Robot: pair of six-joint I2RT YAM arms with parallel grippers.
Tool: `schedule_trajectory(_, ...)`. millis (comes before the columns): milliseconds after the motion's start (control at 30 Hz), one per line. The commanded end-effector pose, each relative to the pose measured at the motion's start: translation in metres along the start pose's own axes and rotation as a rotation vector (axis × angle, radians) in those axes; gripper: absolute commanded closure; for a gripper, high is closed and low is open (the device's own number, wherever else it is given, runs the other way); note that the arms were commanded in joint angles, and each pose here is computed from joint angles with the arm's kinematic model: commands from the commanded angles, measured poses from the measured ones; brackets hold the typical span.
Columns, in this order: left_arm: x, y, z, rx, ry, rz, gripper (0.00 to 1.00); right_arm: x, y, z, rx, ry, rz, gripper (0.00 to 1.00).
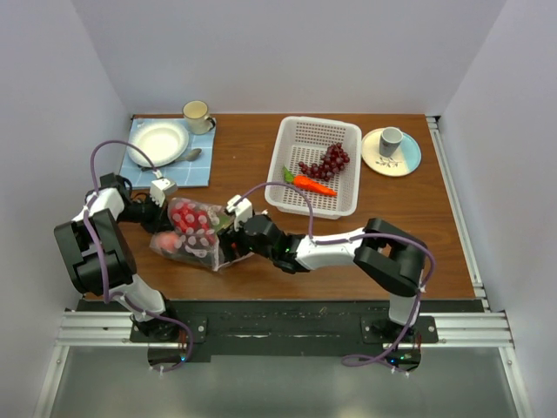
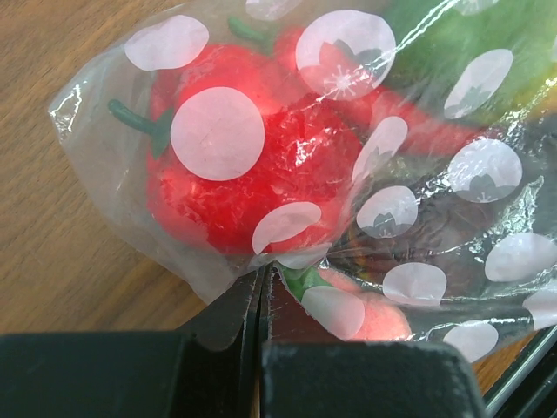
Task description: Open the zip-top bag and remove the fake food
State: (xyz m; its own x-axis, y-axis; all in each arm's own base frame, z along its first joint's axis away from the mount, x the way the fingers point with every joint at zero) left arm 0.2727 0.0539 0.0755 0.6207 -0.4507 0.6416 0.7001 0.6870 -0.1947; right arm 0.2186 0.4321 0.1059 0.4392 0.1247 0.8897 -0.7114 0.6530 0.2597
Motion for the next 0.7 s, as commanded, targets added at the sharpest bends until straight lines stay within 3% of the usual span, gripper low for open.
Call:
schedule_trajectory(0,-0.005,0.000,-0.001,-0.010,0.004,-0.008,1.00,0.011,0.008,-0.020,-0.028,-0.052,0.043,0.15)
schedule_trajectory(267,-0.005,0.000,-0.003,-0.022,-0.002,-0.003,1.00,-0.004,-0.014,-0.048,-0.242,-0.027,0.165,0.11)
schedule_trajectory(400,-0.006,0.000,-0.004,-0.026,0.002,-0.002,1.00,-0.008,-0.010,-0.054,-0.212,-0.018,0.179,0.12)
schedule_trajectory(500,-0.005,0.001,-0.003,-0.023,0.000,-0.003,1.00,-0.012,-0.005,-0.053,-0.170,-0.001,0.172,0.18)
schedule_trajectory(667,-0.005,0.000,-0.003,-0.023,-0.001,-0.002,1.00,-0.029,-0.004,-0.047,-0.132,0.044,0.145,0.35)
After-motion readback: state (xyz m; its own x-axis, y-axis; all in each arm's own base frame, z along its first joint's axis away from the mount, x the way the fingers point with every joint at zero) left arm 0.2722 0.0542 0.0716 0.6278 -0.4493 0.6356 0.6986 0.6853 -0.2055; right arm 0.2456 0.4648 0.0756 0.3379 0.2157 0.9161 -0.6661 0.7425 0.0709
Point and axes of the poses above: each gripper's point midway between its finger pads, its own z axis back along the fingers, its own y axis along the line the jaws close on, x = y × z, the point moved 4 cm from there along z, back along the fingers, and after that the axes turned 4 degrees about -z, right-handed, at the moved point
